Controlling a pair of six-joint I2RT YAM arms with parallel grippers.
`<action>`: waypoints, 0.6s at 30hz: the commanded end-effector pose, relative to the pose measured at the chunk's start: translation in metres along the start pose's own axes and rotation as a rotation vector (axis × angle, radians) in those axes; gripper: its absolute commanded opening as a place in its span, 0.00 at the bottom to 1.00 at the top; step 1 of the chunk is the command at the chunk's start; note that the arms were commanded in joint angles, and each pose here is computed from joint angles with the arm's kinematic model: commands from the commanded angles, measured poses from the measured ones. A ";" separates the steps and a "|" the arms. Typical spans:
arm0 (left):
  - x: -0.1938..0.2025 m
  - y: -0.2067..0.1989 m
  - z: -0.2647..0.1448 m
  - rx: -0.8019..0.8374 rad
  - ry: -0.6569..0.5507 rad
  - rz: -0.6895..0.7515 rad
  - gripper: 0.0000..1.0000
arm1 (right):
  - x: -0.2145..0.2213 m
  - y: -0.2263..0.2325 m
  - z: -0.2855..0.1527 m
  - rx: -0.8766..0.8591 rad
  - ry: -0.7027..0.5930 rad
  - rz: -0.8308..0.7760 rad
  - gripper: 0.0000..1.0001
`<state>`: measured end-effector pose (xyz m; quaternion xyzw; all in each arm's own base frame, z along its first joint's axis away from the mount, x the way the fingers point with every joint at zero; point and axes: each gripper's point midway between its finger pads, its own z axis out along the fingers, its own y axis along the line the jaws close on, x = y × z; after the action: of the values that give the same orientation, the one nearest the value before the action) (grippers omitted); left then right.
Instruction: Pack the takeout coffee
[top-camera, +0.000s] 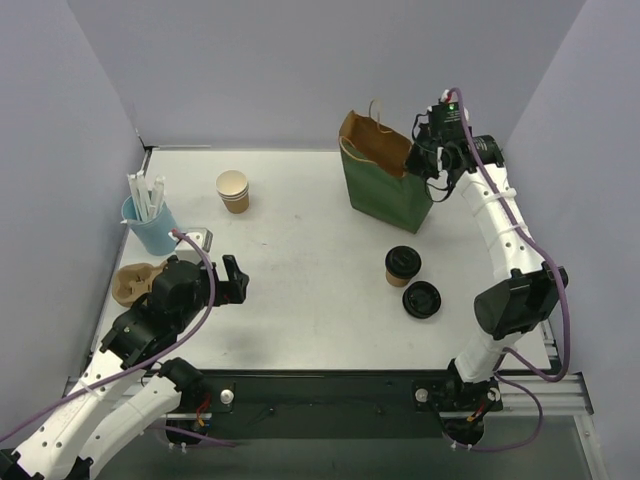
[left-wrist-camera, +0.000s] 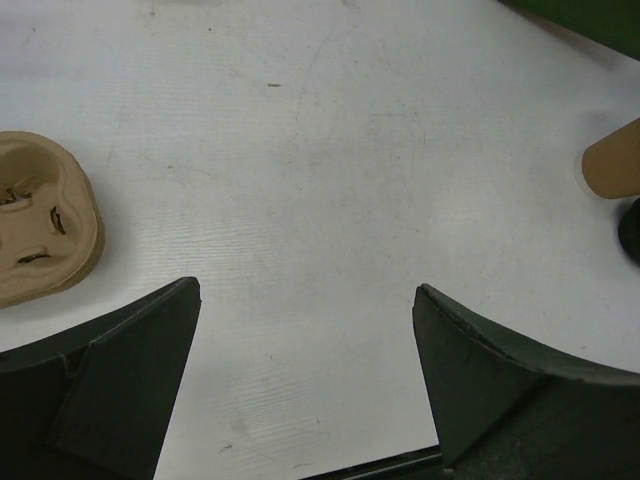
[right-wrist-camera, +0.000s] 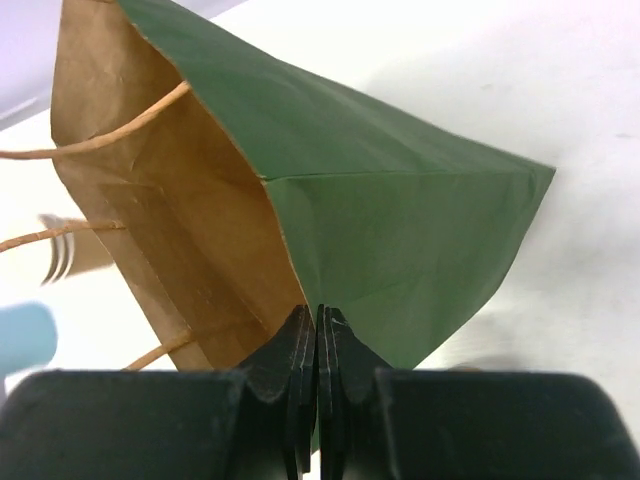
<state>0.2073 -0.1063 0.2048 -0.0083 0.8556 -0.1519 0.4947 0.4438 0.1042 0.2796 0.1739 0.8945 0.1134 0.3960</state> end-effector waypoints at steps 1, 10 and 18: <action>-0.008 0.004 -0.004 -0.026 -0.040 -0.016 0.97 | 0.018 0.037 -0.033 -0.143 0.041 -0.019 0.00; -0.012 0.009 -0.007 -0.047 -0.059 -0.028 0.97 | 0.090 0.066 -0.062 -0.297 0.166 -0.055 0.01; -0.011 0.012 -0.007 -0.063 -0.061 -0.031 0.97 | 0.136 0.073 -0.074 -0.353 0.223 -0.086 0.04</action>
<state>0.2075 -0.0940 0.2082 -0.0315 0.8499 -0.1340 0.5086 0.3293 0.2077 0.2562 0.0575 0.9147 0.2381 0.3214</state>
